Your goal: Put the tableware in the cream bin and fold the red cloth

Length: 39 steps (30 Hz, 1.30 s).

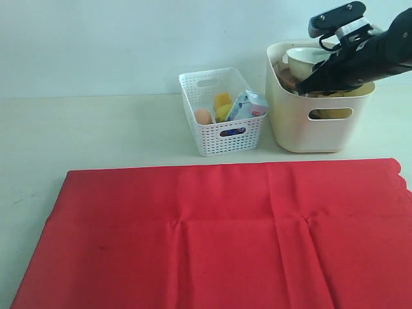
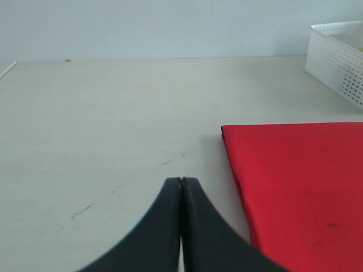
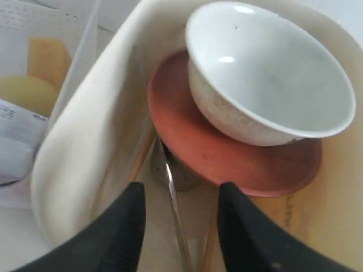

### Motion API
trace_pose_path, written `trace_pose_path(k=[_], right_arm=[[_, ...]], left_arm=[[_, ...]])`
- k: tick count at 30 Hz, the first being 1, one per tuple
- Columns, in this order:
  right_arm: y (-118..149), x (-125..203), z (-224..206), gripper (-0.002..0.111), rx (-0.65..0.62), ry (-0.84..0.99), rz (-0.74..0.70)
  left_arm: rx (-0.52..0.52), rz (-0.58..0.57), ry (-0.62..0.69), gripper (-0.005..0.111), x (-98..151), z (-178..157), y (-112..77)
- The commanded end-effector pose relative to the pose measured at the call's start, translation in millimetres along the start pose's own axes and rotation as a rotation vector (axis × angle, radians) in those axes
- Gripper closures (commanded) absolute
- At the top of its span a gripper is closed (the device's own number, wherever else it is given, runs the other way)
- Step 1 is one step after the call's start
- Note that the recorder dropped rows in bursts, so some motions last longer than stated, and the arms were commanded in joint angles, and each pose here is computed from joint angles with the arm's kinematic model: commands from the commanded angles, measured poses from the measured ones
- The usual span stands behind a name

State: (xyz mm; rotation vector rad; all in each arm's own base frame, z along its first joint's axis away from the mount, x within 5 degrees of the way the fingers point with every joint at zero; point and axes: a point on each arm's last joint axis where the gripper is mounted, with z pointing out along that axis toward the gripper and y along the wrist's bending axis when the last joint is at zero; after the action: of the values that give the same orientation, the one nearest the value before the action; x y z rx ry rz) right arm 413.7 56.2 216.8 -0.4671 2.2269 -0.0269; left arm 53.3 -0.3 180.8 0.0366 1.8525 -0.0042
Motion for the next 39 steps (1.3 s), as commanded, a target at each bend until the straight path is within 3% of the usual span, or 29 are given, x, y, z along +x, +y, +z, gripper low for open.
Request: trace_pose_path(k=[1, 9, 17, 23, 25, 39], right_arm=[[-3.6, -15.9, -33.4, 0.067, -0.008, -0.021, 0.007], [-0.3, -30.2, -94.8, 0.067, -0.065, 0.013, 0.036], [8.1, -28.7, -161.5, 0.077, -0.144, 0.112, 0.052], [12.6, -26.4, -203.7, 0.099, -0.166, 0.121, 0.044], [14.1, -23.3, -216.3, 0.108, -0.160, 0.098, 0.041], [32.4, 34.2, -305.9, 0.108, -0.051, -0.273, 0.088]], left_arm=[[-0.002, 0.000, -0.011, 0.107, -0.1, -0.2, 0.1], [-0.002, 0.000, -0.011, 0.107, -0.1, -0.2, 0.1], [-0.002, 0.000, -0.011, 0.107, -0.1, -0.2, 0.1], [-0.002, 0.000, -0.011, 0.107, -0.1, -0.2, 0.1], [-0.002, 0.000, -0.011, 0.107, -0.1, -0.2, 0.1], [-0.002, 0.000, -0.011, 0.107, -0.1, -0.2, 0.1]])
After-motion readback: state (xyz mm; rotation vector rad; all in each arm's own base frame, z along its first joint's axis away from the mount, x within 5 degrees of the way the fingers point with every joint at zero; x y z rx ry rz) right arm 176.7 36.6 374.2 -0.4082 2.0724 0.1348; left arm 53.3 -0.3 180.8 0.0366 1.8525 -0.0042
